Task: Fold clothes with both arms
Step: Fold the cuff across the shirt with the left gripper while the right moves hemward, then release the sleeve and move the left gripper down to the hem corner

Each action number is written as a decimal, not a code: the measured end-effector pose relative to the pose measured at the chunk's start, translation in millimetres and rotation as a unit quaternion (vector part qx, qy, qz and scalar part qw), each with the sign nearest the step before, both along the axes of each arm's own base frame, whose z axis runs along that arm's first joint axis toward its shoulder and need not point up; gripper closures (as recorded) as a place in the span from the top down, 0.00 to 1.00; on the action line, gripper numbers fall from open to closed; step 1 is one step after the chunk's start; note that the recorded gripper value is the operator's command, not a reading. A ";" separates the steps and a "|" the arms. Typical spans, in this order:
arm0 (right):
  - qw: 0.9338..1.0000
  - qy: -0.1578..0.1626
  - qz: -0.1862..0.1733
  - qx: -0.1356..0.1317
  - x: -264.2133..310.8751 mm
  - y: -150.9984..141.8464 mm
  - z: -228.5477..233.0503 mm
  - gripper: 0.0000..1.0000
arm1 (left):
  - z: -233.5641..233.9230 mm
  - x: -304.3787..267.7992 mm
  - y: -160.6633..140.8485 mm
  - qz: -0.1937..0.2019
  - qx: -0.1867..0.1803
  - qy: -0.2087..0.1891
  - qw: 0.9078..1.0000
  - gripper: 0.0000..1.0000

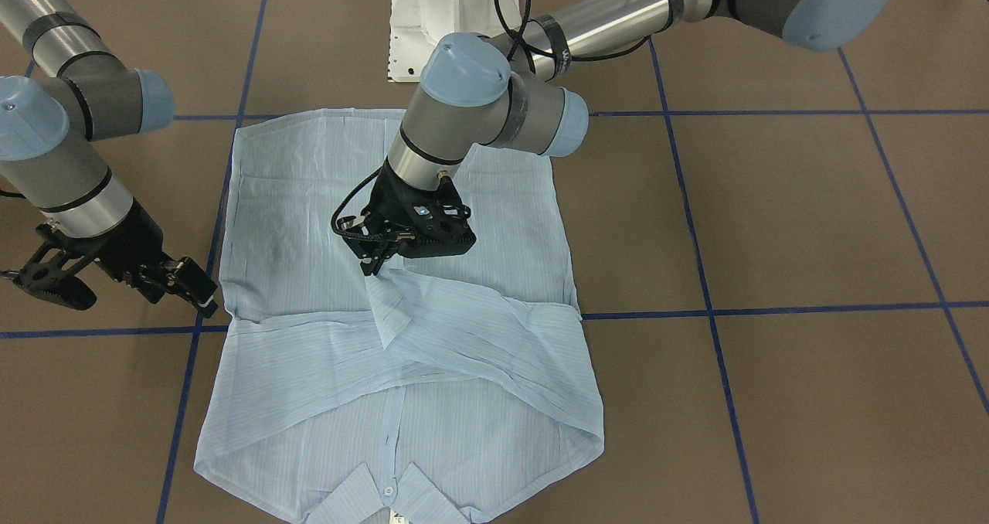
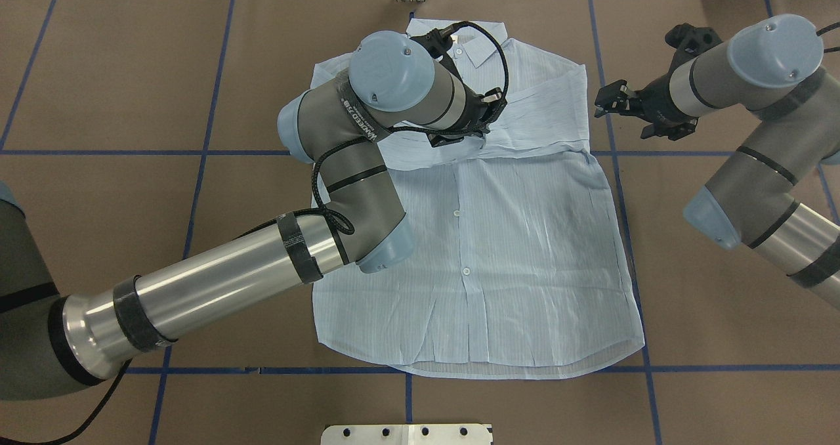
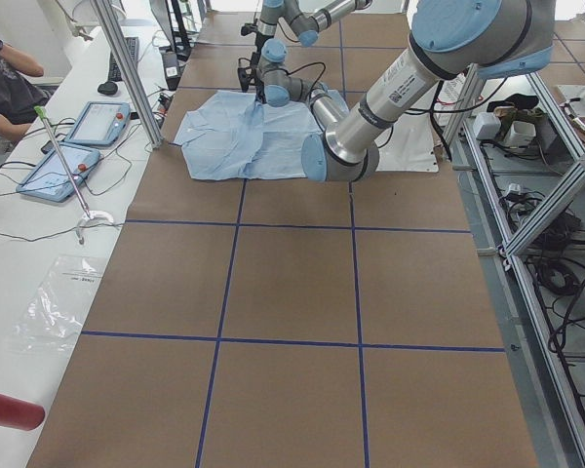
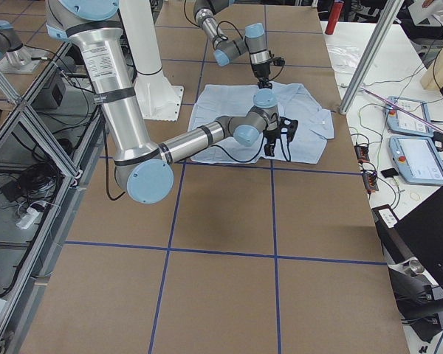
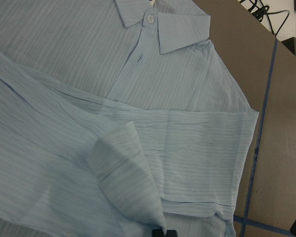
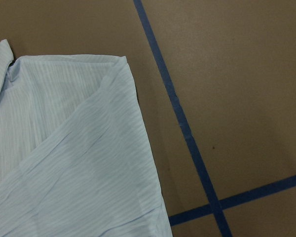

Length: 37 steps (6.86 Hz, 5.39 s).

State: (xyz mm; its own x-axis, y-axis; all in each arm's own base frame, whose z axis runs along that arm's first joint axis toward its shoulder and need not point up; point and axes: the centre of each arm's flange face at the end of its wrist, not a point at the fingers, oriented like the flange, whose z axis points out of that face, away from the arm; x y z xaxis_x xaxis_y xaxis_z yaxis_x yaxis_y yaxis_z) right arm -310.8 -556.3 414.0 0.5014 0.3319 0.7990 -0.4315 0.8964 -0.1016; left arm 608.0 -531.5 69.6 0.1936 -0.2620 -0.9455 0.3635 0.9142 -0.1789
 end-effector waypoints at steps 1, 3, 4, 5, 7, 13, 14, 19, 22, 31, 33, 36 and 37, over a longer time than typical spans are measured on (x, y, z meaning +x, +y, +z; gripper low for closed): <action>1.000 0.001 0.002 0.000 0.9 0.8 0.7 1.00 | -2.1 -0.5 1.3 0.000 0.003 0.001 1.000 0.81; 1.000 -0.008 0.012 -0.005 2.1 7.8 -6.3 1.00 | -10.4 -18.2 11.9 0.000 0.014 0.017 1.000 0.79; 1.000 -0.017 0.019 -0.016 -2.9 22.3 -10.9 1.00 | -3.9 -41.9 25.4 0.000 0.022 0.029 0.999 0.78; 0.999 -0.024 0.028 -0.026 -17.5 48.7 -16.0 1.00 | 13.3 -72.5 43.6 0.006 0.035 0.031 0.999 0.78; 0.997 -0.034 0.040 -0.051 -49.4 116.2 -20.9 0.99 | 52.2 -131.5 62.2 0.017 0.072 0.008 0.997 0.78; 0.986 -0.011 0.030 -0.165 -42.3 260.5 22.1 0.94 | 85.0 -164.1 58.8 0.008 0.089 -0.018 0.996 0.78; 0.985 -0.004 0.030 -0.172 -45.7 271.6 28.1 0.94 | 85.0 -164.7 58.1 0.007 0.089 -0.018 0.996 0.78; 0.983 0.013 0.020 -0.181 -64.1 296.6 41.6 0.89 | 84.4 -166.9 55.9 0.004 0.089 -0.018 0.996 0.78; 0.983 0.020 0.016 -0.181 -69.3 301.5 47.5 0.65 | 84.5 -166.9 55.9 0.004 0.088 -0.018 0.996 0.78; 0.983 0.024 0.006 -0.180 -70.7 309.0 48.9 0.00 | 84.5 -166.9 55.8 0.003 0.086 -0.018 0.996 0.78; 0.984 0.019 0.004 -0.178 -69.4 309.8 43.0 0.00 | 91.7 -167.0 55.9 0.003 0.081 -0.022 0.996 0.78; 0.985 0.011 0.001 -0.175 -68.1 310.6 34.5 0.00 | 147.6 -168.4 86.3 0.014 0.046 -0.044 0.998 0.78; 0.985 0.009 0.001 -0.174 -67.5 310.2 32.7 0.00 | 172.6 -154.4 122.5 0.019 0.026 -0.056 0.998 0.78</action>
